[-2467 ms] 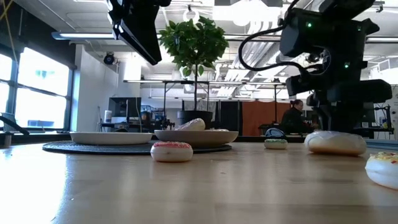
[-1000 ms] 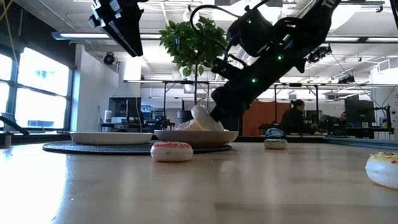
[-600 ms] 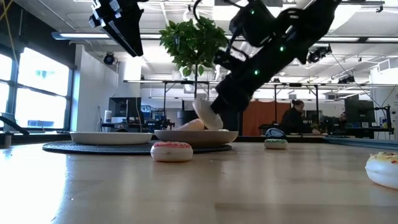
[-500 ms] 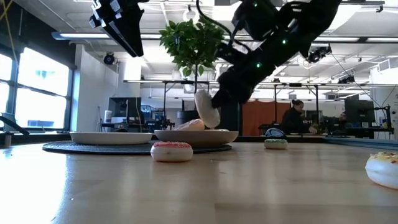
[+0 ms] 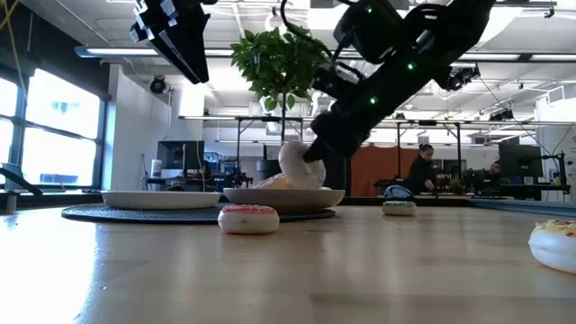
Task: Pick & Place donuts
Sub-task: Put the large white donut onto the brown plate, then put the top small green donut onto the white plate
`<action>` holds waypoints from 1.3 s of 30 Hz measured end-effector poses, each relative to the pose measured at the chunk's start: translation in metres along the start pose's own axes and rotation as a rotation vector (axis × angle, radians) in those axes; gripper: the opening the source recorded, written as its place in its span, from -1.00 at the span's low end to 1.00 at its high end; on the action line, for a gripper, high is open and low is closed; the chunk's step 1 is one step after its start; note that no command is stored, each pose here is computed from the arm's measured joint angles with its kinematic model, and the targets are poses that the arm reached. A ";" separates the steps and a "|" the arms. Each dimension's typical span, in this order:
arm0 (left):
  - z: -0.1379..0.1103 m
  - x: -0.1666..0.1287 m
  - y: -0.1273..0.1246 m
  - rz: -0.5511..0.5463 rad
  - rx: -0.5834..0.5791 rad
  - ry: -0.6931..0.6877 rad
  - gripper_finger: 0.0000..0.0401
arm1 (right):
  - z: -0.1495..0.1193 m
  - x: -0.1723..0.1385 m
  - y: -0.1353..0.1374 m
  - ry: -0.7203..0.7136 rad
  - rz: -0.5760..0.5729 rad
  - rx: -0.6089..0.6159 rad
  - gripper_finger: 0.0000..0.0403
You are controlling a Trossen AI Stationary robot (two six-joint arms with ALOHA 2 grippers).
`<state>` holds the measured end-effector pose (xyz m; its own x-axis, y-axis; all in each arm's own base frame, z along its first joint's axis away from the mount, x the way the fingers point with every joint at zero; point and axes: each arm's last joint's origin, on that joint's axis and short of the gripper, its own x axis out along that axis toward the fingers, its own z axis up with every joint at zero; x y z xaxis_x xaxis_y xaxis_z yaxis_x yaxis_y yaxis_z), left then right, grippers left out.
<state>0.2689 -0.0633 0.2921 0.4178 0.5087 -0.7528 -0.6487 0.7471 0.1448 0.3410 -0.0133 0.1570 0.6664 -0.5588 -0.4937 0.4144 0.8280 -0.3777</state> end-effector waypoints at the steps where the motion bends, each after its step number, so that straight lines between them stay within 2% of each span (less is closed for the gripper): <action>1: 0.000 0.000 0.000 -0.004 -0.002 -0.002 -0.37 | -0.001 0.000 0.000 0.011 0.001 -0.046 -0.11; 3: 0.001 0.000 -0.001 -0.007 -0.005 -0.005 -0.37 | -0.005 0.000 -0.001 0.047 -0.033 -0.111 -0.11; 5: 0.001 0.000 -0.001 -0.002 -0.003 -0.009 -0.37 | -0.005 0.000 -0.001 0.044 -0.057 -0.033 -0.11; 7: 0.001 0.000 -0.001 -0.001 -0.004 -0.010 -0.37 | -0.004 0.000 0.000 0.036 0.001 0.024 -0.11; 9: 0.001 0.000 -0.001 -0.001 -0.003 -0.010 -0.37 | -0.005 -0.001 0.002 0.044 0.038 0.000 -0.11; 12: 0.001 0.000 0.000 -0.001 -0.003 -0.010 -0.37 | -0.003 -0.004 0.003 0.031 0.008 -0.045 -0.11; 17: 0.000 0.000 0.000 -0.001 -0.001 -0.005 -0.37 | 0.016 -0.020 0.001 -0.014 -0.046 -0.118 -0.11; 20: 0.000 0.000 0.000 -0.001 0.000 -0.005 -0.37 | 0.033 -0.040 -0.004 -0.016 -0.002 -0.132 -0.11; 24: 0.000 0.000 0.000 -0.001 0.000 -0.005 -0.37 | 0.040 -0.069 -0.013 0.075 0.130 -0.065 -0.11; 28: -0.004 0.000 0.003 0.019 0.034 0.041 -0.37 | 0.027 -0.093 -0.025 0.256 0.174 0.001 -0.11; 32: -0.011 -0.010 0.023 0.110 0.045 0.108 -0.37 | 0.013 -0.116 -0.034 0.422 0.195 0.087 -0.11; 37: -0.020 -0.035 0.063 0.255 -0.043 0.151 -0.37 | 0.010 -0.129 -0.035 0.447 0.203 0.067 -0.11; 39: -0.020 -0.042 0.073 0.250 -0.085 0.110 -0.37 | 0.004 -0.126 -0.032 0.449 0.213 0.056 -0.11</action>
<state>0.1914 -0.0389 0.3210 0.1694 0.6196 -0.7664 -0.7759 0.5634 0.2839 0.2463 0.0310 0.2343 0.4127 -0.3319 -0.8483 0.3388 0.9204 -0.1952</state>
